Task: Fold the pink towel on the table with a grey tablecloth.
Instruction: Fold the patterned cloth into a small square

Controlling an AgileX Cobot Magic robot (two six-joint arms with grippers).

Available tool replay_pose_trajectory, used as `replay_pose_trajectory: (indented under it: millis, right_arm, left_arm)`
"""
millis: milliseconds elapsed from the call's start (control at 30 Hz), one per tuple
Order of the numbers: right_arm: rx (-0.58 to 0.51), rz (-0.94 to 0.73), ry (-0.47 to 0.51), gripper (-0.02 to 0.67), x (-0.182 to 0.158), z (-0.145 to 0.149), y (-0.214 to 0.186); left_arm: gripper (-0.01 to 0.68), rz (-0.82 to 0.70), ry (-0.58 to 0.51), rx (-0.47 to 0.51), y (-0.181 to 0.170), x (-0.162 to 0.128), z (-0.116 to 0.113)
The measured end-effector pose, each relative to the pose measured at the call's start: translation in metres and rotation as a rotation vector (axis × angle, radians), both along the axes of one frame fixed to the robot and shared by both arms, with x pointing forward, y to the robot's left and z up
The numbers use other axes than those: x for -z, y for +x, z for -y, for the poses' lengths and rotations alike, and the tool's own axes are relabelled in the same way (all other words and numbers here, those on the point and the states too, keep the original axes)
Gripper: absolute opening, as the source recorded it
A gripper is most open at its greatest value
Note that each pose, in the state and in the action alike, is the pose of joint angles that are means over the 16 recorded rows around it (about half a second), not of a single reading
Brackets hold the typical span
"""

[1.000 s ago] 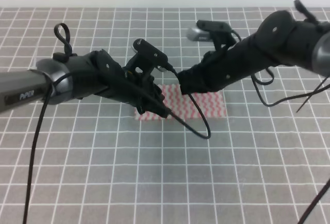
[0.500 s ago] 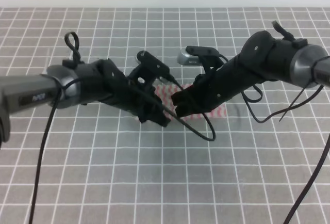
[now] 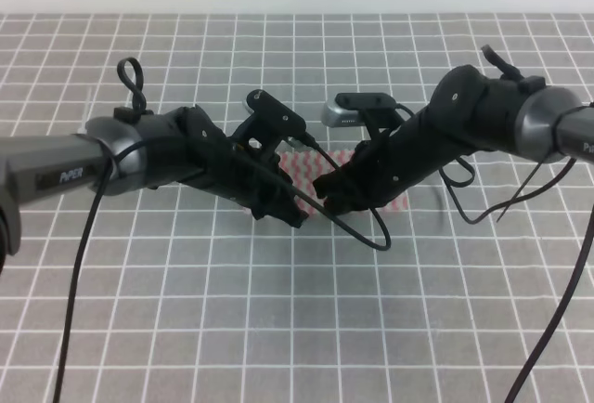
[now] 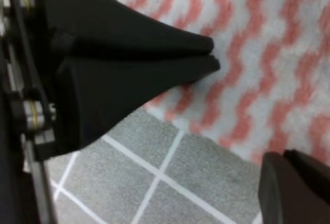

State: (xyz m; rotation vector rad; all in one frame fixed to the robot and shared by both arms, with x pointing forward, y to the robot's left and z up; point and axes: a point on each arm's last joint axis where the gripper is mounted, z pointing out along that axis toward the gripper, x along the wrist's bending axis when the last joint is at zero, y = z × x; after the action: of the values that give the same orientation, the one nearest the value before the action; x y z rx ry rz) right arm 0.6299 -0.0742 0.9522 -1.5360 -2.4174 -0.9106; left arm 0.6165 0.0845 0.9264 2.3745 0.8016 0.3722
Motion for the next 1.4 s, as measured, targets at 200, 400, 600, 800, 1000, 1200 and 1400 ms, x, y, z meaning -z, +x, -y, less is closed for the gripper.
replay_pose_trajectory:
  millis: [200,400,600,800,1000,1200,1400]
  right_arm:
    - [0.01,0.013,-0.017,-0.017,-0.003,0.007,0.004]
    - [0.023,0.017,-0.048,-0.017,-0.002,0.015,0.009]
    - [0.035,0.018,-0.08,-0.017,0.001,0.02,0.011]
    - [0.046,0.049,-0.09,-0.017,-0.013,0.028,0.015]
    - [0.074,0.047,-0.082,-0.009,-0.028,0.047,0.02]
    - [0.122,-0.001,-0.05,0.065,-0.034,0.068,0.026]
    - [0.168,-0.08,-0.021,0.193,-0.022,0.079,0.031]
  left_arm:
    - [-0.002,0.0,0.001,0.001,0.0,0.0,0.0]
    - [-0.002,0.0,0.002,0.001,0.0,0.0,0.0]
    - [-0.002,0.01,0.001,-0.003,0.0,-0.001,0.0]
    - [-0.002,0.051,-0.012,-0.013,0.002,-0.012,-0.001]
    - [-0.002,0.104,-0.03,-0.028,0.004,-0.028,-0.002]
    - [-0.002,0.147,-0.043,-0.043,0.007,-0.039,-0.005]
    - [-0.002,0.153,-0.039,-0.052,0.01,-0.036,-0.006]
